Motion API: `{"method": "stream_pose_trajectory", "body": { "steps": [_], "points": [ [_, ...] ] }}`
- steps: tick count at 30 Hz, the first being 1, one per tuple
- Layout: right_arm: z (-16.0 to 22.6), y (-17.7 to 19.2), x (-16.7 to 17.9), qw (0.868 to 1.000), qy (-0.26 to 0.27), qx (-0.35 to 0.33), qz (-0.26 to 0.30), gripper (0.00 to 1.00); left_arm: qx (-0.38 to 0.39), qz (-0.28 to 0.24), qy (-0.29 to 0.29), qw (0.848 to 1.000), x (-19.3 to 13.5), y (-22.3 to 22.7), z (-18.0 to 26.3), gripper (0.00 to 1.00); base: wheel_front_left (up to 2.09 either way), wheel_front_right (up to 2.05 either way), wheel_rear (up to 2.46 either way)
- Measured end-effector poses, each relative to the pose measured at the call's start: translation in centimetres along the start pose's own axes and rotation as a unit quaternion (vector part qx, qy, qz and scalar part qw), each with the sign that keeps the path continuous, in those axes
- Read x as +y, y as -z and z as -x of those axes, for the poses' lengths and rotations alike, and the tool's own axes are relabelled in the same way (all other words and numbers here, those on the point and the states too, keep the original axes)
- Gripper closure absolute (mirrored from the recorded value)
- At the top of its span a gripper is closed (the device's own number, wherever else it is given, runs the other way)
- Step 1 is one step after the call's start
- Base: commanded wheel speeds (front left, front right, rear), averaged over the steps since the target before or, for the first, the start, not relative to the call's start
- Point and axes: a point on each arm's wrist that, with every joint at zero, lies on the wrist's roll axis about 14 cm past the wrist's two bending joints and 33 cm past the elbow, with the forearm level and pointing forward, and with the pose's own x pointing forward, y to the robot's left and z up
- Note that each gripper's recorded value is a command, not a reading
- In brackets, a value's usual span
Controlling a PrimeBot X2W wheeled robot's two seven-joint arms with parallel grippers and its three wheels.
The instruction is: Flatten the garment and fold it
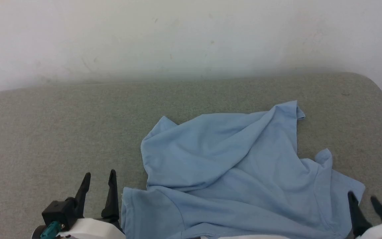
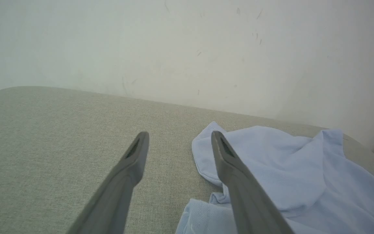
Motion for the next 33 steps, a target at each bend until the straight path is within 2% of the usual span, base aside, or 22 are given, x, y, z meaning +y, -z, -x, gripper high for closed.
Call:
{"method": "stream_pose_trajectory", "body": {
  "steps": [4,8,11,16,23,28,31,33],
  "points": [
    [-0.9,-3.4,1.7,0.996,-0.02,-0.075,0.032,0.0,0.027,-0.005,0.003,1.0,0.1,0.8,0.3,0.0,0.0,0.0,0.0],
    [-1.0,-4.0,3.6,0.993,-0.044,-0.091,0.057,0.0,0.092,-0.005,0.017,0.996,-0.5,2.6,0.9,0.0,0.0,0.0,0.0],
    [-0.8,-4.4,4.4,0.991,-0.054,-0.096,0.075,0.0,0.157,-0.013,0.04,0.987,-1.1,4.4,1.7,0.0,0.0,0.0,0.0],
    [-0.2,-4.6,5.4,0.99,-0.068,-0.098,0.079,0.0,0.271,-0.052,0.102,0.956,-2.3,7.5,4.0,0.0,0.0,0.0,0.0],
    [0.6,-4.7,5.6,0.99,-0.071,-0.097,0.078,0.0,0.383,-0.098,0.181,0.901,-4.1,10.4,8.0,0.0,0.0,0.0,0.0],
    [0.4,-4.5,5.6,0.991,-0.072,-0.093,0.068,0.0,0.431,-0.128,0.189,0.873,-3.6,12.4,9.3,0.0,0.0,0.0,0.0],
    [0.2,-4.1,5.6,0.991,-0.073,-0.086,0.065,0.0,0.449,-0.146,0.186,0.862,-2.9,13.5,9.1,0.0,0.0,0.0,0.0],
    [0.1,-3.9,5.6,0.992,-0.073,-0.082,0.063,0.0,0.452,-0.151,0.186,0.859,-2.9,13.9,8.6,0.0,0.0,0.0,0.0]
  ]
}}
